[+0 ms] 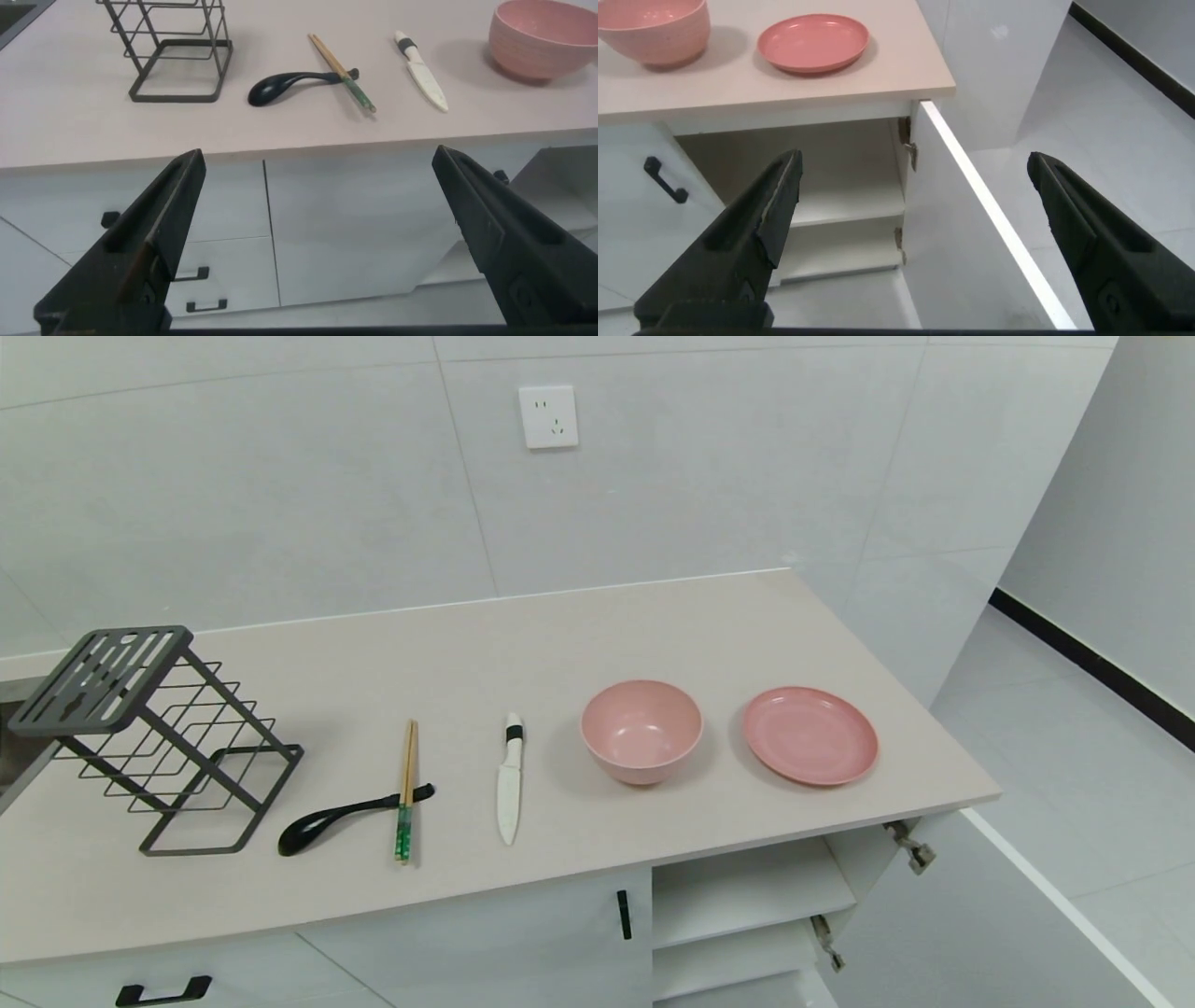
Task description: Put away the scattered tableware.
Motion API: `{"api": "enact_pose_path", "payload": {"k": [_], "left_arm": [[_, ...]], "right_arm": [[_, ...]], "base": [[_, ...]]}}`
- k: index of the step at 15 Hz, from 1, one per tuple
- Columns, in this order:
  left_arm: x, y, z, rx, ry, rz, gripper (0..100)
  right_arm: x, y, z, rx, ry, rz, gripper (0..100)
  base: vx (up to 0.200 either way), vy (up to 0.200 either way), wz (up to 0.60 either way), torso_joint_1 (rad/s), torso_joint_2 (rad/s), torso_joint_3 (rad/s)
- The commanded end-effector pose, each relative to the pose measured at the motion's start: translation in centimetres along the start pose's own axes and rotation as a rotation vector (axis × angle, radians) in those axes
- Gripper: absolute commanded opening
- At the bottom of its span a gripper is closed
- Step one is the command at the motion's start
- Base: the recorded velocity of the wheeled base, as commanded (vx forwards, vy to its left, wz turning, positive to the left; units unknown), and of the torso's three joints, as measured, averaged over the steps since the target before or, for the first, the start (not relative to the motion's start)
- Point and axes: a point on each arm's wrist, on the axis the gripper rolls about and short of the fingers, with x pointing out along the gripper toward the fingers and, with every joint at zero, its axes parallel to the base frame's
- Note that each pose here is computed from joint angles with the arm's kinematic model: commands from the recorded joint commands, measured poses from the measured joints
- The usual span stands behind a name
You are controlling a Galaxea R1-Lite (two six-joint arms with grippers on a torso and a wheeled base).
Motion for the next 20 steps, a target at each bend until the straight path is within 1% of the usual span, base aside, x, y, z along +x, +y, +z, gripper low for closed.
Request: {"api": "enact_pose_path", "payload": {"k": [1,2,3,4,5,6,7,8,9,10,11,12,15,18,20], "left_arm": [[0.0,0.0,0.0,-0.004,0.001,0.001,100],[0.0,0.0,0.0,-0.004,0.001,0.001,100],[0.0,0.0,0.0,-0.004,0.001,0.002,100],[0.0,0.0,0.0,-0.004,0.001,0.001,100],[0.0,0.0,0.0,-0.004,0.001,0.001,100],[0.0,0.0,0.0,-0.002,0.001,0.001,100],[0.0,0.0,0.0,-0.002,0.001,0.001,100],[0.0,0.0,0.0,-0.004,0.001,0.001,100],[0.0,0.0,0.0,-0.004,0.001,0.001,100],[0.0,0.0,0.0,-0.004,0.001,0.001,100],[0.0,0.0,0.0,-0.004,0.001,0.001,100],[0.0,0.0,0.0,-0.004,0.001,0.001,100],[0.0,0.0,0.0,-0.004,0.001,0.001,100],[0.0,0.0,0.0,0.006,0.001,-0.001,100],[0.0,0.0,0.0,-0.001,0.001,0.001,100]], "right_arm": [[0.0,0.0,0.0,-0.002,0.003,0.0,100],[0.0,0.0,0.2,0.008,-0.017,-0.006,100],[0.0,0.0,0.9,0.014,-0.091,-0.008,100],[-0.2,-0.1,2.2,0.007,-0.21,-0.012,100],[-0.4,-0.1,2.7,0.008,-0.226,-0.009,100],[-0.2,-0.1,3.4,0.018,-0.194,0.017,100],[0.3,-0.1,5.0,0.037,-0.136,0.094,100],[0.9,-0.1,7.3,0.047,-0.093,0.135,100],[1.6,-0.1,8.6,0.048,-0.065,0.152,100],[3.8,-0.1,10.9,0.054,0.009,0.178,100],[6.1,-0.1,11.9,0.059,0.082,0.201,100],[7.3,-0.1,11.9,0.059,0.108,0.208,100],[12.0,0.1,10.2,0.027,0.159,0.247,100],[14.9,0.2,8.1,0.0,0.15,0.267,100],[15.7,0.3,7.3,-0.004,0.154,0.283,100]], "base": [[0.0,0.0,0.0,0.0,0.0,0.0],[0.0,0.0,0.0,0.0,0.0,0.0],[0.0,0.0,0.0,0.0,0.0,0.0],[0.0,0.0,0.0,0.0,0.0,0.0],[0.0,0.0,0.0,0.0,0.0,0.0],[0.0,0.0,0.0,0.0,0.0,0.0],[0.0,0.0,0.0,0.0,0.0,0.0],[0.0,0.0,0.0,0.0,0.0,0.0],[0.0,0.0,0.0,0.0,0.0,0.0],[0.0,0.0,0.0,0.0,0.0,0.0],[0.0,0.0,0.0,0.0,0.0,0.0],[0.0,0.0,0.0,0.0,0.0,0.0],[0.0,0.0,0.0,0.0,0.0,0.0],[0.0,0.0,0.0,0.0,0.0,0.0],[0.0,0.0,0.0,0.0,0.0,0.0]]}}
